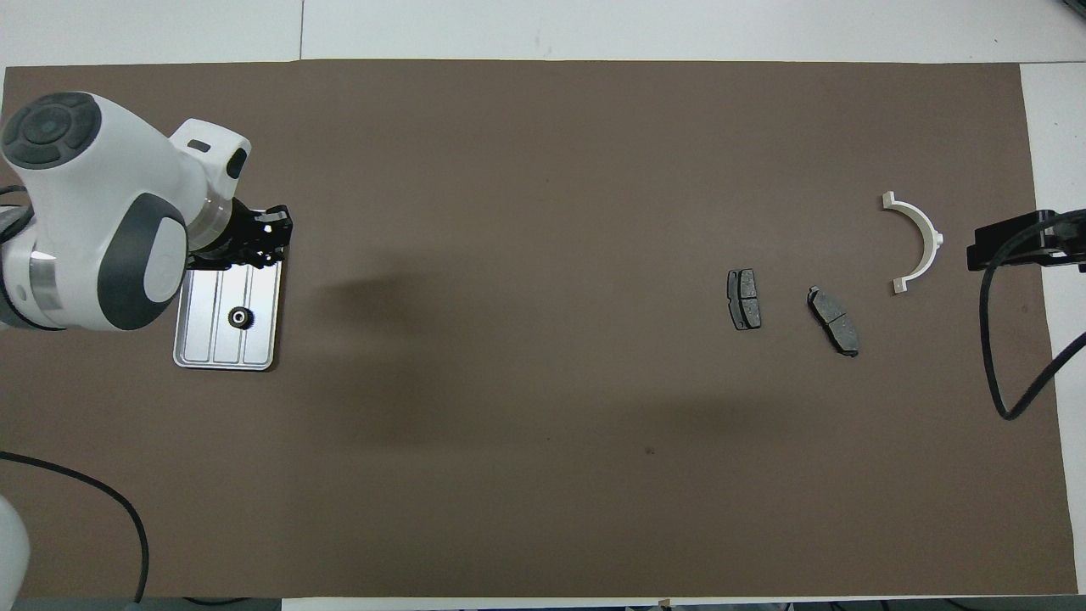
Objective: Pick bearing gear from pile to tray
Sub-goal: 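Lower the bearing into the tray and open the left gripper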
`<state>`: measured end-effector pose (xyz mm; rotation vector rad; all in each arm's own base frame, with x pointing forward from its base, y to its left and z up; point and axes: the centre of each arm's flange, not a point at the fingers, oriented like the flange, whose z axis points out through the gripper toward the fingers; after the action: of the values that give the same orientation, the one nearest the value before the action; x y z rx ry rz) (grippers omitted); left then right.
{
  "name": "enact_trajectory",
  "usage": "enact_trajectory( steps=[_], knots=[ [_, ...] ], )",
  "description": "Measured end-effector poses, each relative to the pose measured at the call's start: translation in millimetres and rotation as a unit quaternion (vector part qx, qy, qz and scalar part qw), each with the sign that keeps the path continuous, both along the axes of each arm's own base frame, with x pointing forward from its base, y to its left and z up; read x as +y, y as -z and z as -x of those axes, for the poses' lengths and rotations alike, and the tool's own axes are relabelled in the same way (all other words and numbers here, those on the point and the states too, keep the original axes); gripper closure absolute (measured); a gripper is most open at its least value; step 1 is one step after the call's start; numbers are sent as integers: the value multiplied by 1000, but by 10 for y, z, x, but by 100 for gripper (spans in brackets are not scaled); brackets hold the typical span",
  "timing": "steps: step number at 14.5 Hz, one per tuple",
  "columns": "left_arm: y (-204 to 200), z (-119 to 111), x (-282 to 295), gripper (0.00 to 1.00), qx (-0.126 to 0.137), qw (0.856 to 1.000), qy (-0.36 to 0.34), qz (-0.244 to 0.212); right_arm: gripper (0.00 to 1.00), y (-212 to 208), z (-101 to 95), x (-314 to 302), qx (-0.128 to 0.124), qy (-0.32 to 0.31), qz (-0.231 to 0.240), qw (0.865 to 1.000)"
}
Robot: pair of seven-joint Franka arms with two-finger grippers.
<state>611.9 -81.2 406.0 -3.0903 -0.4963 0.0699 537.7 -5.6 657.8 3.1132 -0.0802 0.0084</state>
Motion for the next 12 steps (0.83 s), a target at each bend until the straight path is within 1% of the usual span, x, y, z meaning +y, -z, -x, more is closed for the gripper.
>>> enact_trajectory(
  steps=[2, 4, 8, 12],
  knots=[
    [99, -27, 321, 76, -14, 1000, 11, 2, 0, -1, 1, -8, 0, 1, 0, 1000],
    [254, -13, 507, 76, -30, 999, 20, 3, 0, -1, 1, -30, 0, 3, 0, 1000],
    [471, 17, 762, 76, -36, 998, 42, 2, 0, -1, 1, -42, 0, 3, 0, 1000],
    [755, -4, 889, 76, -41, 998, 43, 0, 0, -1, 2, -40, 0, 3, 0, 1000]
  ],
)
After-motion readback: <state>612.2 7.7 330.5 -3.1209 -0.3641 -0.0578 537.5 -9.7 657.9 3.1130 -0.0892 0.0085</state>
